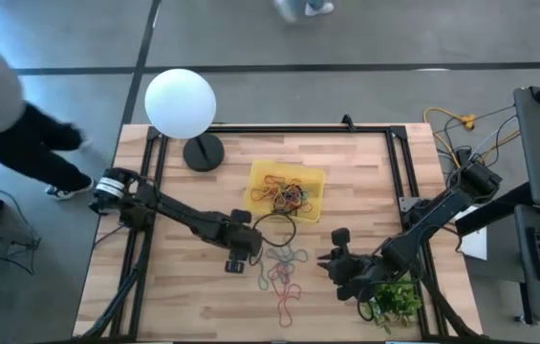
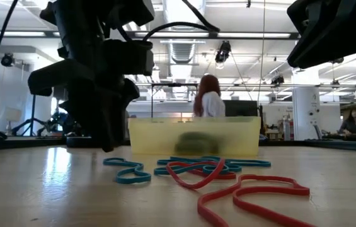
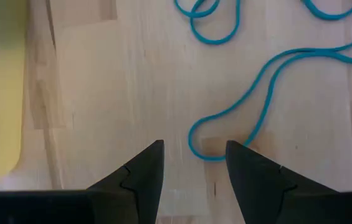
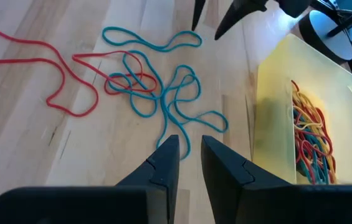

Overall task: Pick and place rubber bands into bin
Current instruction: Put the blue rubber band into the yellow bin

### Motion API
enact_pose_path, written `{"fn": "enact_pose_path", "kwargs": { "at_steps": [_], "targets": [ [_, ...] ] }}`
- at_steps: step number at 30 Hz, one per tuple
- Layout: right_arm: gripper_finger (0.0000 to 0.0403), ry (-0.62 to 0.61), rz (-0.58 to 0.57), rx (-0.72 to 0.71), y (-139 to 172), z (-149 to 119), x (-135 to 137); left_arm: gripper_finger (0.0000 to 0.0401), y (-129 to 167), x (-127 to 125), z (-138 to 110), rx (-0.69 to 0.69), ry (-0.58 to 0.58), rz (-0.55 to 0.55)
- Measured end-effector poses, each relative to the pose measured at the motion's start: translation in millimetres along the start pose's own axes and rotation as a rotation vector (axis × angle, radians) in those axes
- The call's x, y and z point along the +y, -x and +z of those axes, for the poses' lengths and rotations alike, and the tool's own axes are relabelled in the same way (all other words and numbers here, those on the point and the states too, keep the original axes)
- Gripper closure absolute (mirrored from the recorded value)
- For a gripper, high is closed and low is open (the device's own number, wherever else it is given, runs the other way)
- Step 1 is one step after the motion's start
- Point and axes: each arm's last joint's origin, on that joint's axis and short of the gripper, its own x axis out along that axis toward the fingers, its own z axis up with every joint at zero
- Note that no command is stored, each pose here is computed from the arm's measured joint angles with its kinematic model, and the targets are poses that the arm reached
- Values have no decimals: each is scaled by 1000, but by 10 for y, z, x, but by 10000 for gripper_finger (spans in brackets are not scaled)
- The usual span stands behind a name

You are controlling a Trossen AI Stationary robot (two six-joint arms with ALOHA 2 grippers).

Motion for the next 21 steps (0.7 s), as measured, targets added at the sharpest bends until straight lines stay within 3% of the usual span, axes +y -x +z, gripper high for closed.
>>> {"fn": "enact_pose_path", "kwargs": {
  "at_steps": [21],
  "targets": [
    [346,4,1,2,-3,-9,0,244,-126,57,-14,-42,84,-58]
  ]
}}
